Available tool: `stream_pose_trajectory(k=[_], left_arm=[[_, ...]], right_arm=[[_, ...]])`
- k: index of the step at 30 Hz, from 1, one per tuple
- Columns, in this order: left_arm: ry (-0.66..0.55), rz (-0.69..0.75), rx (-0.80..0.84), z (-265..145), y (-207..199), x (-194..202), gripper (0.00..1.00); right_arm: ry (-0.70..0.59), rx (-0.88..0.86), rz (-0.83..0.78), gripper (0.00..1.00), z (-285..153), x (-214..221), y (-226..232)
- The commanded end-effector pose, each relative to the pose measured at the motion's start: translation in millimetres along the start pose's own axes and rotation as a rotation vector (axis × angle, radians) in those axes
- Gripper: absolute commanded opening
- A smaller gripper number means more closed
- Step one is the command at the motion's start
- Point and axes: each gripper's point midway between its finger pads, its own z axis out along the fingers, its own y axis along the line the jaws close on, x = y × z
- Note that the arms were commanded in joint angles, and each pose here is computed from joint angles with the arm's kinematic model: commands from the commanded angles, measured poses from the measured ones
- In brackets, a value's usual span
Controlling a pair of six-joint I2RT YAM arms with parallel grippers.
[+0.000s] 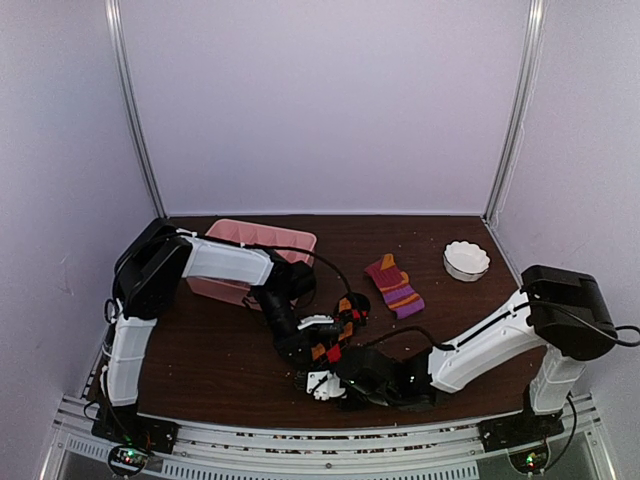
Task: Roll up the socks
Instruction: Roll the sock.
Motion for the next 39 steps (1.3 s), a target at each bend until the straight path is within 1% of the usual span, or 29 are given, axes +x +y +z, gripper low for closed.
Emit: stream_pose_trajectory(k=[1, 4, 5, 6, 9, 10, 11, 12, 15, 17, 20, 23, 27, 31, 33, 35, 39], left_arm=[[0.070, -0.048, -0.023, 10.9, 18.4, 18.3, 0.00], [0.066, -0.051, -0.027, 9.4, 20.0, 17.3, 0.00], [0.063, -0.052, -0.028, 8.9, 20.6, 16.7, 0.02], [0.063, -0.055, -0.027, 8.4, 20.9, 17.0, 0.04], [0.036, -0.045, -0.009, 2.6, 17.9, 14.6, 0.16], [0.022, -0.033, -0.008, -0.9, 16.9, 13.1, 0.22], [0.008, -0.018, -0.019, -5.0, 17.7, 11.9, 0.30], [-0.004, 0.005, -0.040, -10.0, 18.8, 11.6, 0.34], [-0.063, 0.085, -0.103, -28.3, 19.6, 8.7, 0.44], [-0.095, 0.144, -0.154, -39.4, 20.0, 8.5, 0.48], [-0.131, 0.252, -0.265, -52.8, 22.9, 7.4, 0.49], [-0.189, 0.347, -0.350, -63.2, 20.6, 3.9, 0.50], [-0.262, 0.420, -0.374, -70.4, 10.7, -3.0, 0.51], [-0.324, 0.502, -0.368, -73.1, -3.3, -9.6, 0.52], [-0.307, 0.572, -0.372, -65.6, -12.4, -8.7, 0.52], [-0.254, 0.649, -0.392, -51.6, -20.7, -8.3, 0.51], [-0.165, 0.751, -0.459, -33.1, -21.6, -9.7, 0.46]], right_arm=[[0.043, -0.066, -0.023, 0.26, 6.1, 11.9, 15.7], [0.066, -0.080, -0.021, 0.16, 8.6, 19.5, 20.6], [0.071, -0.080, -0.013, 0.12, 9.4, 21.0, 21.0], [0.074, -0.082, -0.001, 0.08, 9.9, 22.8, 21.9], [0.075, -0.113, 0.083, 0.01, 11.5, 26.6, 23.7], [0.083, -0.131, 0.122, 0.00, 13.1, 29.7, 24.4], [0.089, -0.149, 0.164, 0.00, 14.3, 31.9, 25.0], [0.093, -0.177, 0.210, 0.00, 15.0, 35.1, 26.6], [0.087, -0.285, 0.383, 0.00, 15.6, 42.2, 29.7], [0.080, -0.372, 0.496, 0.00, 14.6, 45.2, 35.2], [0.075, -0.472, 0.644, 0.00, 12.5, 52.9, 43.3], [0.067, -0.540, 0.758, 0.00, 11.7, 57.8, 48.0], [0.114, -0.606, 0.864, 0.00, 12.4, 67.8, 54.9], [0.144, -0.613, 0.940, 0.00, 13.1, 81.9, 59.7], [0.173, -0.614, 0.977, 0.00, 14.9, 91.7, 63.1], [0.196, -0.626, 1.018, 0.00, 15.4, 100.0, 68.2], [0.223, -0.638, 1.059, 0.00, 16.6, 110.3, 74.1]])
